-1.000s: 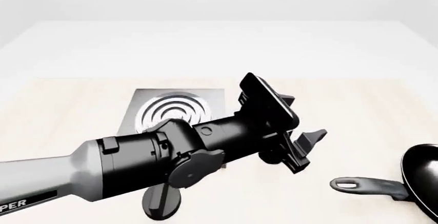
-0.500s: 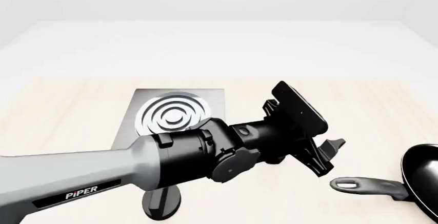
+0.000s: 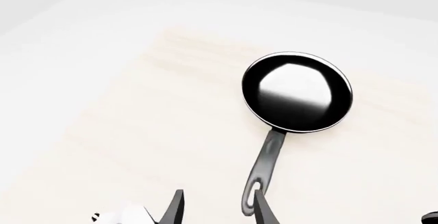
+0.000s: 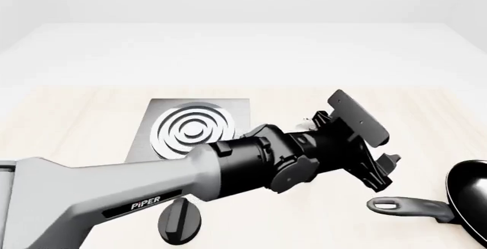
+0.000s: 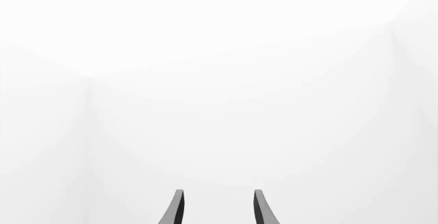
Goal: Put the frying pan on the stove.
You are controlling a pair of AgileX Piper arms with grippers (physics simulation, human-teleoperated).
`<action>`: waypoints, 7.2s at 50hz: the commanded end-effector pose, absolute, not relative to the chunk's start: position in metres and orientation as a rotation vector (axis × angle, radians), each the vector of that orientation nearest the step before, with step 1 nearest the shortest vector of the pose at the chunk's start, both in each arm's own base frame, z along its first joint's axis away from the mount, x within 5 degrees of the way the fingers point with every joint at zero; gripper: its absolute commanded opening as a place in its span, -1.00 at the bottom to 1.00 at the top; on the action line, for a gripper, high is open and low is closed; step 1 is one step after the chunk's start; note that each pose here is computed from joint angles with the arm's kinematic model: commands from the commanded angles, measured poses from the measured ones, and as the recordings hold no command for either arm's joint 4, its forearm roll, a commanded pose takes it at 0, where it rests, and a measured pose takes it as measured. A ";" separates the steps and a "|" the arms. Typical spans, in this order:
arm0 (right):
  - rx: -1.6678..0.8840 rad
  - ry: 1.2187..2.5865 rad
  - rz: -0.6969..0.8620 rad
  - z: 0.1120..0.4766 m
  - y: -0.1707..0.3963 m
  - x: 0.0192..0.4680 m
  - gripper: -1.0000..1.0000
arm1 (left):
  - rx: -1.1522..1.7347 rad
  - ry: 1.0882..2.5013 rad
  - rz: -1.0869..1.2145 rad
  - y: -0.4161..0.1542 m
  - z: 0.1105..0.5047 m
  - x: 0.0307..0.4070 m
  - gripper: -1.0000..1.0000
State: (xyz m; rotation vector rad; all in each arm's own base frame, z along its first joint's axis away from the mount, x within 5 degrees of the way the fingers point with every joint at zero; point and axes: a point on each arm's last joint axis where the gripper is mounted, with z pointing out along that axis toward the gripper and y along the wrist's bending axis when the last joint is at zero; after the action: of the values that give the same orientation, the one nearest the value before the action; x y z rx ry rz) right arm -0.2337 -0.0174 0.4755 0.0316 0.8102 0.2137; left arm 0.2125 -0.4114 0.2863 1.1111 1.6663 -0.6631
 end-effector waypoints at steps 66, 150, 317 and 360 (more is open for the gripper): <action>0.036 0.808 0.185 0.476 -0.012 -0.228 1.00 | 1.256 1.755 -0.649 -0.502 0.237 0.215 1.00; 0.015 0.813 0.187 0.476 -0.018 -0.226 1.00 | 1.418 1.891 -0.541 -0.541 0.153 0.222 1.00; -0.041 0.826 0.179 0.475 -0.033 -0.225 1.00 | 1.175 1.808 -0.531 -0.480 0.260 0.292 -1.00; -0.049 0.832 0.165 0.474 -0.033 -0.223 1.00 | 1.032 1.765 -0.498 -0.423 0.320 0.320 -1.00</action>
State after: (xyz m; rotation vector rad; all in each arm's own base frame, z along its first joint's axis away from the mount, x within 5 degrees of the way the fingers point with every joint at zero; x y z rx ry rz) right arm -0.2233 -0.0332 0.4743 -0.0486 0.8313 0.1680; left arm 0.3163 -0.4387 0.2846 1.0902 1.8300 -0.4865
